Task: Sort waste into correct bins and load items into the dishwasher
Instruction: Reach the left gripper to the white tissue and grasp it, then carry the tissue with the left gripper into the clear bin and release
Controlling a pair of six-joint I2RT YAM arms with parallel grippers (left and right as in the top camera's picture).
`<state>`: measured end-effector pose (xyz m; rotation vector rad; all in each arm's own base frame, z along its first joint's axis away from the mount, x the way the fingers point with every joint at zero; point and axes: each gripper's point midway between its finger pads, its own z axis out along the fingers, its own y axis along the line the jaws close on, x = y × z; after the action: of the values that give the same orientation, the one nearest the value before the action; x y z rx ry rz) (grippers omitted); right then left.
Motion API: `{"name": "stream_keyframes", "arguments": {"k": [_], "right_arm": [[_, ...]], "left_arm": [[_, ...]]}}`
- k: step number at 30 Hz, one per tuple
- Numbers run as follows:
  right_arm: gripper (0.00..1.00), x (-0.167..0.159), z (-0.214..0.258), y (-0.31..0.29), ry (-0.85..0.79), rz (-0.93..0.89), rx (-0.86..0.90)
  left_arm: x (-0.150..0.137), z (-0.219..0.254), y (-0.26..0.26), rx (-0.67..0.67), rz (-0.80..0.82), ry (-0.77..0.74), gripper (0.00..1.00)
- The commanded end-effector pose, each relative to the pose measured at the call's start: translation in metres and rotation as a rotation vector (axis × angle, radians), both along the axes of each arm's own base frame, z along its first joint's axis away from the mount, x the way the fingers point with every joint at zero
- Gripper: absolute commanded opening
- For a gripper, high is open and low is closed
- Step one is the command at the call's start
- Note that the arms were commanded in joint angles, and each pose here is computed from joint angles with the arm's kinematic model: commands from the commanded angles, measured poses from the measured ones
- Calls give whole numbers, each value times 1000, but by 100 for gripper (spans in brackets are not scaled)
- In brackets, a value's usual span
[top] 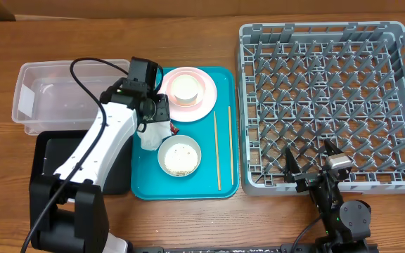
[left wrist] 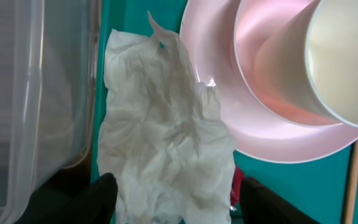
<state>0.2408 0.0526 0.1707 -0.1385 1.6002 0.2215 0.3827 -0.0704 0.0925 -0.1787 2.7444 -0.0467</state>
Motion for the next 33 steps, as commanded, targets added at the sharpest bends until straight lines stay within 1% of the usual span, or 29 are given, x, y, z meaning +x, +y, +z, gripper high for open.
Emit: {"name": "stream_keyframes", "arguments": {"k": [1,5,9,15,17,19,22,24,25,27,29,33], "right_arm": [[100,0,-1,-2,-6,-8,1],[100,0,-1,-2,-6,-8,1],[100,0,-1,-2,-6,-8,1],[100,0,-1,-2,-6,-8,1],[100,0,-1,-2,-6,-8,1],[100,0,-1,-2,-6,-8,1],[100,0,-1,-2,-6,-8,1],[100,0,-1,-2,-6,-8,1],[100,0,-1,-2,-6,-8,1],[100,0,-1,-2,-6,-8,1],[100,0,-1,-2,-6,-8,1],[100,0,-1,-2,-6,-8,1]], "left_arm": [[-2,-14,6,35,-7,1,65],[2,-29,7,49,-28,-7,67],[3,-43,6,54,-28,15,68],[2,-73,7,65,-29,73,67],[2,-79,7,68,-30,87,65],[2,-81,7,68,-30,90,58],[4,-77,6,66,-30,79,37],[9,-68,5,62,-29,59,21],[11,-63,5,60,-28,48,15],[18,-45,4,53,-27,15,12],[24,-21,3,46,-25,-19,13],[24,16,2,38,-26,-55,12]]}}
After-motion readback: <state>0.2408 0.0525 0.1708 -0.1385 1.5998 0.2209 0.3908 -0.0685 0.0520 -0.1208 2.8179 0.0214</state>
